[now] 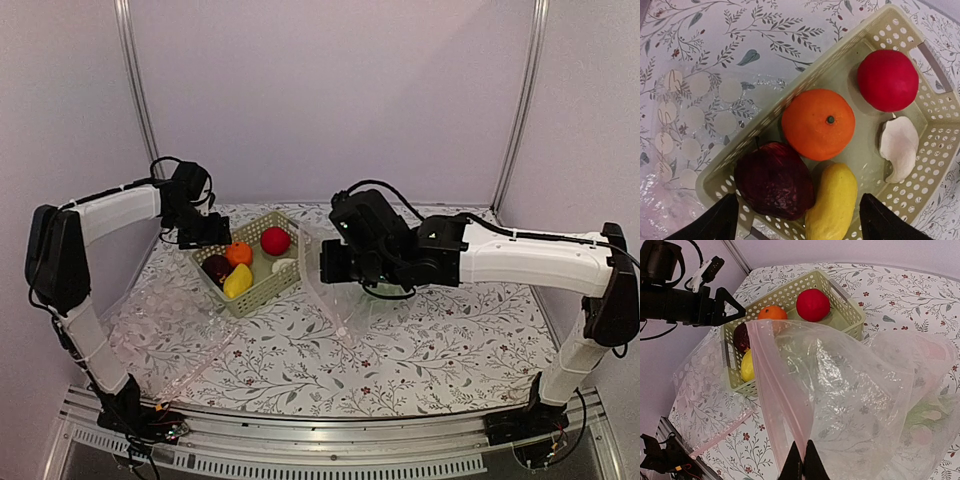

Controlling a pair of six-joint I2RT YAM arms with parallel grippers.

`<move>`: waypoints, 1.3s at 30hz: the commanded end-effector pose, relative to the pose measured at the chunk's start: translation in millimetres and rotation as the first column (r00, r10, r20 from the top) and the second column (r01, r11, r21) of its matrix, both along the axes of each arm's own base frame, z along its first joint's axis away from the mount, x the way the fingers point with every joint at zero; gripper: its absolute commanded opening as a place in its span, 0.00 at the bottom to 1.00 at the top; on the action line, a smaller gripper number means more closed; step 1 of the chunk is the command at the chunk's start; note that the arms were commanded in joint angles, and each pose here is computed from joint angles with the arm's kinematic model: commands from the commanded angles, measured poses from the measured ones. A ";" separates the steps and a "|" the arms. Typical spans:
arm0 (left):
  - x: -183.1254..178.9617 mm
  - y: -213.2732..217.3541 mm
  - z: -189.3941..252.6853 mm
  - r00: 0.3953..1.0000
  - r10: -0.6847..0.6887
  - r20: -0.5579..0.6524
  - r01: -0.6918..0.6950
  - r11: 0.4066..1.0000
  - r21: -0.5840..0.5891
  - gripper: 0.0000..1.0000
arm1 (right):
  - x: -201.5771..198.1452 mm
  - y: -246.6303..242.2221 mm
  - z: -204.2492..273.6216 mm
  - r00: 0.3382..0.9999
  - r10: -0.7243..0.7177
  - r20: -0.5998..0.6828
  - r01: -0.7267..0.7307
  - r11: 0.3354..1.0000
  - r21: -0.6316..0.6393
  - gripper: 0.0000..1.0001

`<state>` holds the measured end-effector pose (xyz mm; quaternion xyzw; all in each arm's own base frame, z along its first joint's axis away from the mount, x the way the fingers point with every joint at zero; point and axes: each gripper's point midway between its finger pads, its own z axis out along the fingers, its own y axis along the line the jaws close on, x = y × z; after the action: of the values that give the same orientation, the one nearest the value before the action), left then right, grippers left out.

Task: Place the food in the zip-top bag and seal the zipper
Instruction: Pick up the fake fruit from the bin.

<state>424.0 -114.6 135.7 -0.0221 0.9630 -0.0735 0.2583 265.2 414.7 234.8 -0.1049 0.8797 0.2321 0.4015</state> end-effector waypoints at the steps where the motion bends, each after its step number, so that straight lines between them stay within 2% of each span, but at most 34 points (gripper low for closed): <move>1: -2.1 13.5 -21.1 0.995 0.025 -0.097 -0.021 0.999 0.041 0.84 | -2.6 -5.8 10.3 1.000 -0.005 0.020 0.005 1.000 0.019 0.00; 7: -4.2 19.8 -43.0 0.982 0.028 -0.186 -0.017 0.998 0.060 0.81 | -2.5 -6.6 14.3 1.000 -0.007 0.027 0.006 1.000 0.030 0.00; 14: -8.7 1.0 -54.0 0.971 -0.026 -0.239 0.018 0.999 -0.037 0.78 | -2.4 -6.1 13.4 1.000 -0.006 0.028 0.005 1.000 0.027 0.00; 21: -10.6 -8.1 -58.5 0.965 -0.049 -0.257 0.030 0.997 -0.077 0.76 | -2.0 -5.7 12.7 1.000 -0.009 0.026 0.008 1.000 0.027 0.00; 29: -18.2 -42.9 -61.0 0.956 -0.135 -0.260 0.099 0.984 -0.147 0.75 | -2.4 -5.5 12.7 1.000 -0.006 0.025 0.006 1.000 0.028 0.00; 39: -20.2 -38.5 -65.5 0.953 -0.134 -0.273 0.121 0.990 -0.067 0.79 | -2.3 -4.9 12.3 1.000 -0.006 0.023 0.006 1.000 0.029 0.00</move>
<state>401.1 -156.5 74.8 0.0156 0.9842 -0.1291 0.1200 265.2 412.4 242.9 -0.1000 0.8746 0.2396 0.4094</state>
